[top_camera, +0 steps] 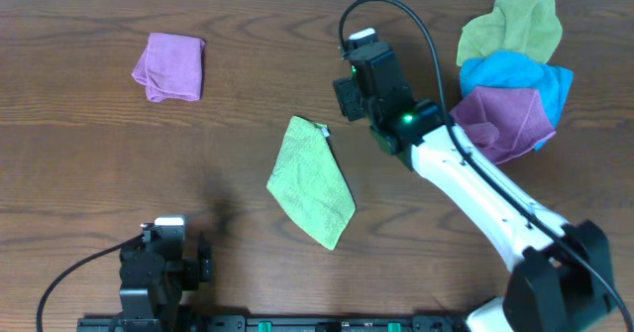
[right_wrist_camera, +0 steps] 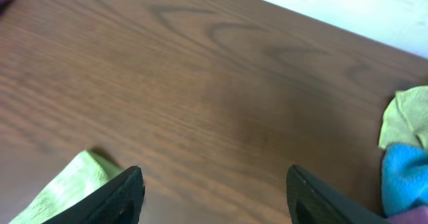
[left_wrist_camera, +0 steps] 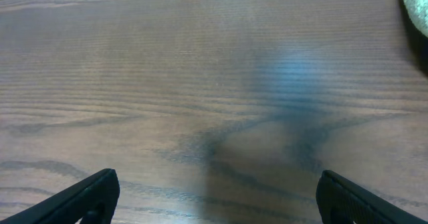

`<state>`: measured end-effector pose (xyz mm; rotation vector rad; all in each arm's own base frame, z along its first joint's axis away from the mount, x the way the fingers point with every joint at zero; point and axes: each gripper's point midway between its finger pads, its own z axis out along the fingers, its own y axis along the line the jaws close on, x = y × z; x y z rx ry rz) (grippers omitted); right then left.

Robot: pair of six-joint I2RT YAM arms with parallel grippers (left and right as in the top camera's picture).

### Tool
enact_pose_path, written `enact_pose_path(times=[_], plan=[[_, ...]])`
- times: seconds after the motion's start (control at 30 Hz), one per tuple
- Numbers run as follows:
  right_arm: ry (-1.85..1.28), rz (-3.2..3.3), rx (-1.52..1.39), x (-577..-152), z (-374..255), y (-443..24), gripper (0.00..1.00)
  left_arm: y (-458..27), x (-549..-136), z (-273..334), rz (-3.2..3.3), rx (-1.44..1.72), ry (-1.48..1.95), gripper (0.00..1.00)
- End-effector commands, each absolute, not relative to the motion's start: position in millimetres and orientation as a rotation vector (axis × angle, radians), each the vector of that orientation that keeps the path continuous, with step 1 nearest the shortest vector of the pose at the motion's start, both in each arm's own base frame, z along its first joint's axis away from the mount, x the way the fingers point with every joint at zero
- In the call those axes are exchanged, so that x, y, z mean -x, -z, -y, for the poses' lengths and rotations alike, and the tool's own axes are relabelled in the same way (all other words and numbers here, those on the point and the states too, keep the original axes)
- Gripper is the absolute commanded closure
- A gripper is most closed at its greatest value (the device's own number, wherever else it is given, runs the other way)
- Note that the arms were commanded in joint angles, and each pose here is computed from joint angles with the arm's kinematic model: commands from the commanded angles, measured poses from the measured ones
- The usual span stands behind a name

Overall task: Fold the cloth
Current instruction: 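Grasp the green cloth's right edge with the right gripper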

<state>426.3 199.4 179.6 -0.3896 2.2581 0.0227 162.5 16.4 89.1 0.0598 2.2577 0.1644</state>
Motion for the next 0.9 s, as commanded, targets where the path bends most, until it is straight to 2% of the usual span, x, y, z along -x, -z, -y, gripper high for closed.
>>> enact_pose_path(times=[0.0,0.07,0.17,0.27,0.37,0.57,0.87], plan=[[-0.180,-2.276,0.371,-408,-211,-203,0.34,-79,-156,-19,-2.299,-0.085,-0.200,0.05],[-0.294,-2.410,0.343,-384,-213,-187,0.34,-79,-156,-19,-2.299,-0.085,-0.200,0.05],[-0.521,-2.610,0.336,-345,-222,-163,0.26,-79,-156,-19,-2.299,-0.085,-0.200,0.05],[-0.619,-2.734,0.313,-320,-218,-143,0.21,-79,-156,-19,-2.299,-0.085,-0.200,0.05],[-0.707,-2.800,0.301,-304,-216,-122,0.20,-79,-156,-19,-2.299,-0.085,-0.200,0.05],[-0.869,-2.856,0.258,-279,-214,-82,0.25,-79,-156,-19,-2.299,-0.085,-0.200,0.05],[-0.887,-2.887,0.174,-263,-208,-46,0.32,-79,-156,-19,-2.299,-0.085,-0.200,0.05]])
